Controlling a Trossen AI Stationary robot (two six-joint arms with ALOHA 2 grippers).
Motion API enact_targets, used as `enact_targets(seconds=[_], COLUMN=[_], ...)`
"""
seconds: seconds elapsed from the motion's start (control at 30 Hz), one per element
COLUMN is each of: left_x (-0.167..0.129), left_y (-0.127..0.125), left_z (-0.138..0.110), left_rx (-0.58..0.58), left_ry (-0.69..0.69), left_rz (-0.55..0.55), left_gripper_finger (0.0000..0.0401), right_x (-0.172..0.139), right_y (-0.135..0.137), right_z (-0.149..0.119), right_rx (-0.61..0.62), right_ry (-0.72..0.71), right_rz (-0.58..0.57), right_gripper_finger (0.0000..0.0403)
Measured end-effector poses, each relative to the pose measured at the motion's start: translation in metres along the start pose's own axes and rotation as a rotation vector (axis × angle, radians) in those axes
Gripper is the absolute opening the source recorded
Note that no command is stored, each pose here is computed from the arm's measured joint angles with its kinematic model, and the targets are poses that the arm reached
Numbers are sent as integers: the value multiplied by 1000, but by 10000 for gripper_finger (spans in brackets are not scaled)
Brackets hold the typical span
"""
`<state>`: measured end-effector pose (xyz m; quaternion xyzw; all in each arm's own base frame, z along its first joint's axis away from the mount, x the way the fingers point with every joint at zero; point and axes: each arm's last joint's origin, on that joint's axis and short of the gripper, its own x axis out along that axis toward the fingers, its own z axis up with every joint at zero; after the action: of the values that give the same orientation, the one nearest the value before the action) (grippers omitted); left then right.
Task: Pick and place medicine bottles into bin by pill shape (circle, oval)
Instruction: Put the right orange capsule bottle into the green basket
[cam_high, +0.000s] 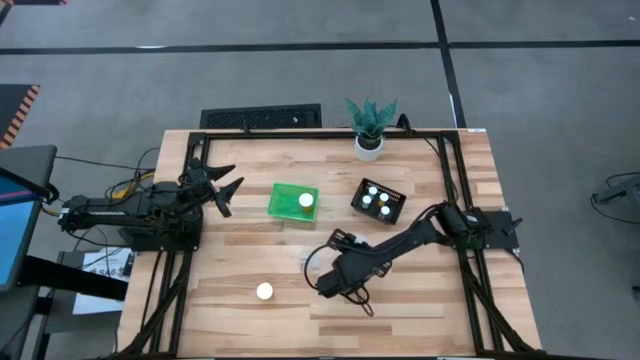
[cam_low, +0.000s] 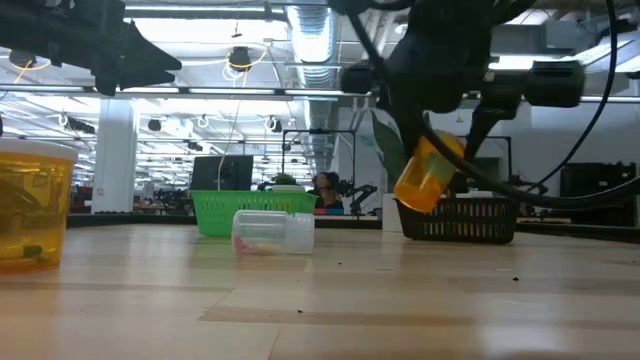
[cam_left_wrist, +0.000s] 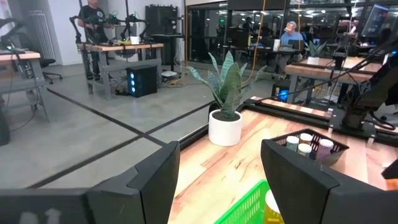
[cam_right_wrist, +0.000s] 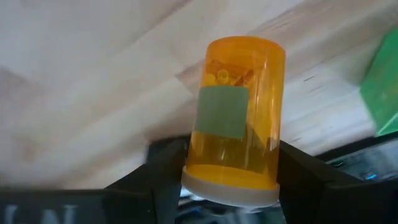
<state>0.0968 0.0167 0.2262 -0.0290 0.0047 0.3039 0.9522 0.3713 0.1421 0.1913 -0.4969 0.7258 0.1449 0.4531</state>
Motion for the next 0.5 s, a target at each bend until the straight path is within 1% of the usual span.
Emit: enact_targets(seconds=[0.13, 0.2, 0.4, 0.5], left_x=[0, 0, 0, 0], left_y=[0, 0, 0, 0], left_z=[0, 0, 0, 0], left_rx=[-4, -4, -5, -21], left_ry=[0, 0, -1, -1], left_rz=[0, 0, 0, 0], left_gripper_finger=[220, 220, 220, 220], right_x=[0, 0, 5, 6], right_y=[-1, -1, -8, -12], right_z=[0, 0, -4, -2], right_rx=[-205, -249, -214, -125], right_ry=[25, 29, 28, -3], right_rz=[-38, -42, -30, -47], right_gripper_finger=[226, 225, 232, 238])
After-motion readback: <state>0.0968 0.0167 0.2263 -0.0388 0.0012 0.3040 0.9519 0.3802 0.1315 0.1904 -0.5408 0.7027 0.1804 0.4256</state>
